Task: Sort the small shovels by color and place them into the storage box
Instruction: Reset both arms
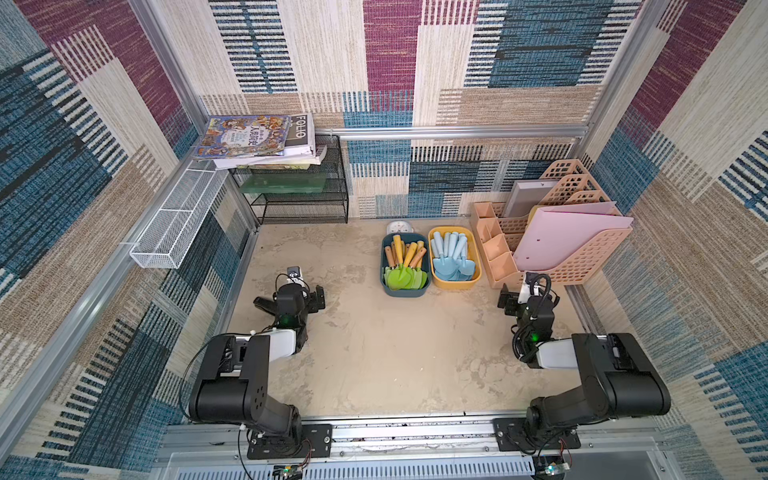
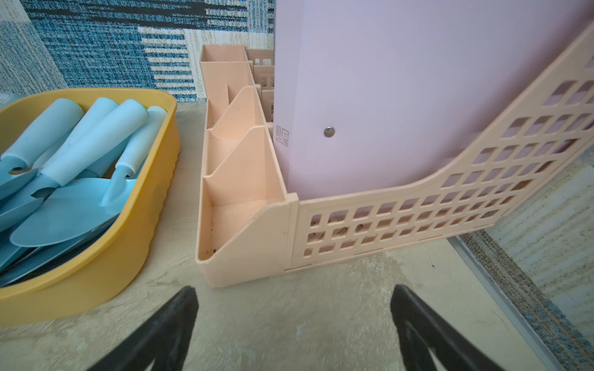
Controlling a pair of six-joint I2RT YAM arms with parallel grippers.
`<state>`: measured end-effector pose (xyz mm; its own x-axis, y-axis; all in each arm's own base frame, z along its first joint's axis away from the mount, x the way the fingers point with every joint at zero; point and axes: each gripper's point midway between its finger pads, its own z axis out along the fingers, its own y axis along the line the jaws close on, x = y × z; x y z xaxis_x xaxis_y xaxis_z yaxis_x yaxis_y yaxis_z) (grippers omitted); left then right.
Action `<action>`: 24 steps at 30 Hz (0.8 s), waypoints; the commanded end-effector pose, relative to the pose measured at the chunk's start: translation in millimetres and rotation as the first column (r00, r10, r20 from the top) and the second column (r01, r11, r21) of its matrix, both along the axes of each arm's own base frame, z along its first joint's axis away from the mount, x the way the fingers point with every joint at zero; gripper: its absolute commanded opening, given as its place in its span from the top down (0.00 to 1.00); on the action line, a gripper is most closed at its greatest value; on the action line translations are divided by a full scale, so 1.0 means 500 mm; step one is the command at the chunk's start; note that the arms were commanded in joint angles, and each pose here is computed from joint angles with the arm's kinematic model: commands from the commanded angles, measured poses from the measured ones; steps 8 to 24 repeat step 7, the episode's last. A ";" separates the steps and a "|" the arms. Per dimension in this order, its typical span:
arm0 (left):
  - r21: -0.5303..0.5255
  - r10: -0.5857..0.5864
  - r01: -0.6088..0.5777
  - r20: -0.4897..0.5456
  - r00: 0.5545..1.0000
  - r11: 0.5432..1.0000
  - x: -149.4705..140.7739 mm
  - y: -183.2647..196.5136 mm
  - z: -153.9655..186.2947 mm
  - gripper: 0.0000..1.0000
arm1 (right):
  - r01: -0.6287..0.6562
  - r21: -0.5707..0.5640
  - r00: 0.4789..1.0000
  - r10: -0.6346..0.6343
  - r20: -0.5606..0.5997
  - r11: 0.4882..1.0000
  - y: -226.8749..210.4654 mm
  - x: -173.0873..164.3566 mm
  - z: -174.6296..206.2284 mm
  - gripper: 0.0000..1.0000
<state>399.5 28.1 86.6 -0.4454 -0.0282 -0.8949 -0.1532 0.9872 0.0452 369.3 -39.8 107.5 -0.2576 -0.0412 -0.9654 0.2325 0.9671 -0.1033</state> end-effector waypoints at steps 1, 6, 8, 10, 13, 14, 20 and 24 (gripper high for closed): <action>-0.033 -0.020 0.020 0.008 1.000 0.999 0.006 -0.003 0.000 0.00 | 0.013 0.002 0.999 -0.013 0.050 1.000 -0.004 0.006 0.025 0.05; -0.035 -0.029 0.030 0.023 0.999 0.999 0.002 -0.005 0.004 0.00 | 0.013 0.002 0.999 -0.013 0.051 1.000 -0.004 0.006 0.025 0.05; -0.033 -0.033 0.034 0.016 0.999 0.999 0.000 -0.006 0.004 0.00 | 0.013 0.002 0.999 -0.013 0.053 1.000 -0.004 0.006 0.027 0.05; -0.033 -0.033 0.034 0.016 0.999 0.999 0.000 -0.006 0.004 0.00 | 0.013 0.002 0.999 -0.013 0.053 1.000 -0.004 0.006 0.027 0.05; -0.033 -0.033 0.034 0.016 0.999 0.999 0.000 -0.006 0.004 0.00 | 0.013 0.002 0.999 -0.013 0.053 1.000 -0.004 0.006 0.027 0.05; -0.033 -0.033 0.034 0.016 0.999 0.999 0.000 -0.006 0.004 0.00 | 0.013 0.002 0.999 -0.013 0.053 1.000 -0.004 0.006 0.027 0.05; -0.033 -0.033 0.034 0.016 0.999 0.999 0.000 -0.006 0.004 0.00 | 0.013 0.002 0.999 -0.013 0.053 1.000 -0.004 0.006 0.027 0.05; -0.033 -0.033 0.034 0.016 0.999 0.999 0.000 -0.006 0.004 0.00 | 0.013 0.002 0.999 -0.013 0.053 1.000 -0.004 0.006 0.027 0.05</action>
